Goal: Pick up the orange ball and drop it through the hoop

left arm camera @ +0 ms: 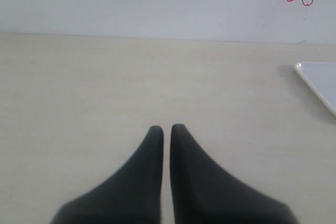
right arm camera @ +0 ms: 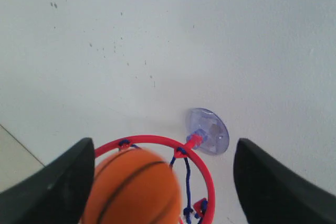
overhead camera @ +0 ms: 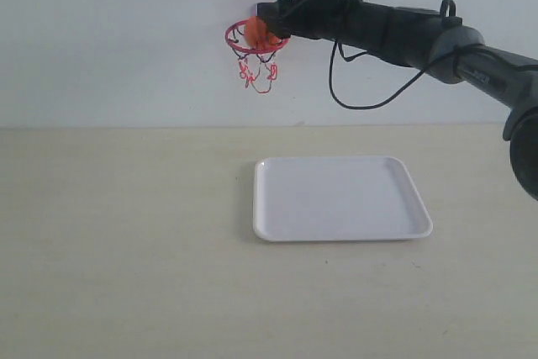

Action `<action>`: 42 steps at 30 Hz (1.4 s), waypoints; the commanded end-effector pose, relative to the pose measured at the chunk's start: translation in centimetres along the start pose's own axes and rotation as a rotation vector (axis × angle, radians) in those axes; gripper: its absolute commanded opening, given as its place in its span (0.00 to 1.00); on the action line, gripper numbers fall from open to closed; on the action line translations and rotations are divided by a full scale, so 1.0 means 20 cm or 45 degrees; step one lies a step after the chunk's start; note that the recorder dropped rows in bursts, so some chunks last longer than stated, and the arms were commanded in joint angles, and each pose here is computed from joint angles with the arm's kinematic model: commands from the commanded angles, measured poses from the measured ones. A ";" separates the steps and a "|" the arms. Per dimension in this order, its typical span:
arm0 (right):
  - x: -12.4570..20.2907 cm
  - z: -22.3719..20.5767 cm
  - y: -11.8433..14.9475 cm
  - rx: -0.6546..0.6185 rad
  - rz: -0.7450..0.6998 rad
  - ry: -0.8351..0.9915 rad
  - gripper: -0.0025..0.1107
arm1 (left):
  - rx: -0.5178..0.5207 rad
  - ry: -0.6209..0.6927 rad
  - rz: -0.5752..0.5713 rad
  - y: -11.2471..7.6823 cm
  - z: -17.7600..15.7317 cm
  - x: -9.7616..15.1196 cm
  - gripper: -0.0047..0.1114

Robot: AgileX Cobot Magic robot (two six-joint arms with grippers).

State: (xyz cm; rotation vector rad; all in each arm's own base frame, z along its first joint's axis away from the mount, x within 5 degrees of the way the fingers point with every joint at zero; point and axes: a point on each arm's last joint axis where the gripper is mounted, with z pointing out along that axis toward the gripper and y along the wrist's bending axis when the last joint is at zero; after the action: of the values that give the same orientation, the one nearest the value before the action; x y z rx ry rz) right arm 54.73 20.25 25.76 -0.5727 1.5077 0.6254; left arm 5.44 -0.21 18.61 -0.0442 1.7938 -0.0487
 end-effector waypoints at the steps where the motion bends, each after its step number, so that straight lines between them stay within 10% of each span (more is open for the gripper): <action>1: -0.04 -0.01 0.00 -0.006 0.021 -0.023 0.66 | 0.001 -0.009 -0.017 0.00 0.00 0.00 0.08; 5: -0.07 -0.02 0.00 -0.005 0.020 -0.035 0.45 | 0.001 -0.009 -0.017 0.00 0.00 0.00 0.08; 9: -0.16 -0.05 -0.02 0.023 0.025 -0.063 0.01 | 0.001 -0.009 -0.017 0.00 0.00 0.00 0.08; 31: -0.13 -0.61 -0.45 -0.368 0.633 0.460 0.02 | 0.001 -0.009 -0.017 0.00 0.00 0.00 0.08; 42: -0.19 -0.77 -0.19 -0.247 0.665 0.849 0.02 | 0.001 -0.009 -0.017 0.00 0.00 0.00 0.08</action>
State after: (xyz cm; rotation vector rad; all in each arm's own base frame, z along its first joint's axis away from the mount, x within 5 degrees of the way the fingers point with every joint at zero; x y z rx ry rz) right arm 49.15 5.96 27.83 -0.4998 2.2609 1.0574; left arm 5.44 -0.21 18.61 -0.0442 1.7938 -0.0487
